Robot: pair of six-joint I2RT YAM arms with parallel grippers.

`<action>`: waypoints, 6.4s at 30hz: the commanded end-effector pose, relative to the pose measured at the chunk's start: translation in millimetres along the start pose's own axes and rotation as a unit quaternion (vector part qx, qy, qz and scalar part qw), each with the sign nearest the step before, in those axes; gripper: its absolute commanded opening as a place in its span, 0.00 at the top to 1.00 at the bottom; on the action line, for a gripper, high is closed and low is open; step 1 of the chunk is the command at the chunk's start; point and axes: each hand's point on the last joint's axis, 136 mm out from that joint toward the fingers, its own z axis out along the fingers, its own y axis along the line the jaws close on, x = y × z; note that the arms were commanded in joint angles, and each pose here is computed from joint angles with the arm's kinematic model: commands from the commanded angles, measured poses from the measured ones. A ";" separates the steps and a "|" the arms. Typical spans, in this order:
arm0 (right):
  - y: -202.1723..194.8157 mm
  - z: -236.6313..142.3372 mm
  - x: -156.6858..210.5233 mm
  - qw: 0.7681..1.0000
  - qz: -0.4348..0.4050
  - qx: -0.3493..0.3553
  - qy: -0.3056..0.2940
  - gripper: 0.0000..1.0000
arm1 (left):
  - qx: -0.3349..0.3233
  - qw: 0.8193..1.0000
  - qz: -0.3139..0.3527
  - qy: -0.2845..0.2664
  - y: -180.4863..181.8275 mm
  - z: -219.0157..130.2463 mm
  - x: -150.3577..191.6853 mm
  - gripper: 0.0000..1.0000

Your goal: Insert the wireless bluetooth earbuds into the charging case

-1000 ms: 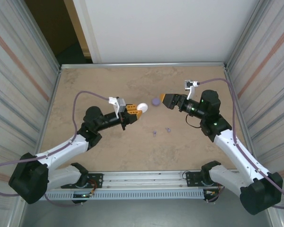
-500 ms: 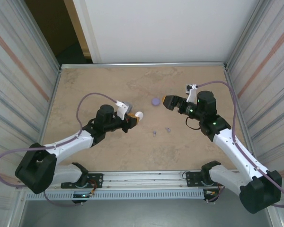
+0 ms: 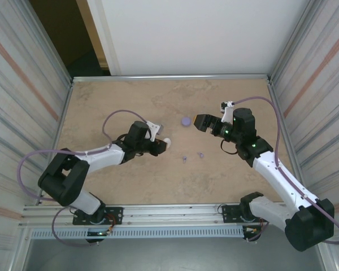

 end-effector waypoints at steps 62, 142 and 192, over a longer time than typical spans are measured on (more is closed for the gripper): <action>-60.7 29.2 34.6 0.970 -0.151 0.117 0.152 0.07 | -0.002 0.999 -0.027 -0.019 17.3 -9.8 -16.5 0.46; -159.8 208.5 68.5 0.827 -0.366 0.185 0.384 0.56 | -0.087 0.939 -0.004 -0.334 37.3 -182.2 -60.2 0.10; 98.5 63.7 50.7 0.707 -0.704 -0.064 0.033 0.56 | 0.163 0.957 0.017 -0.240 -74.2 -160.9 -100.9 0.18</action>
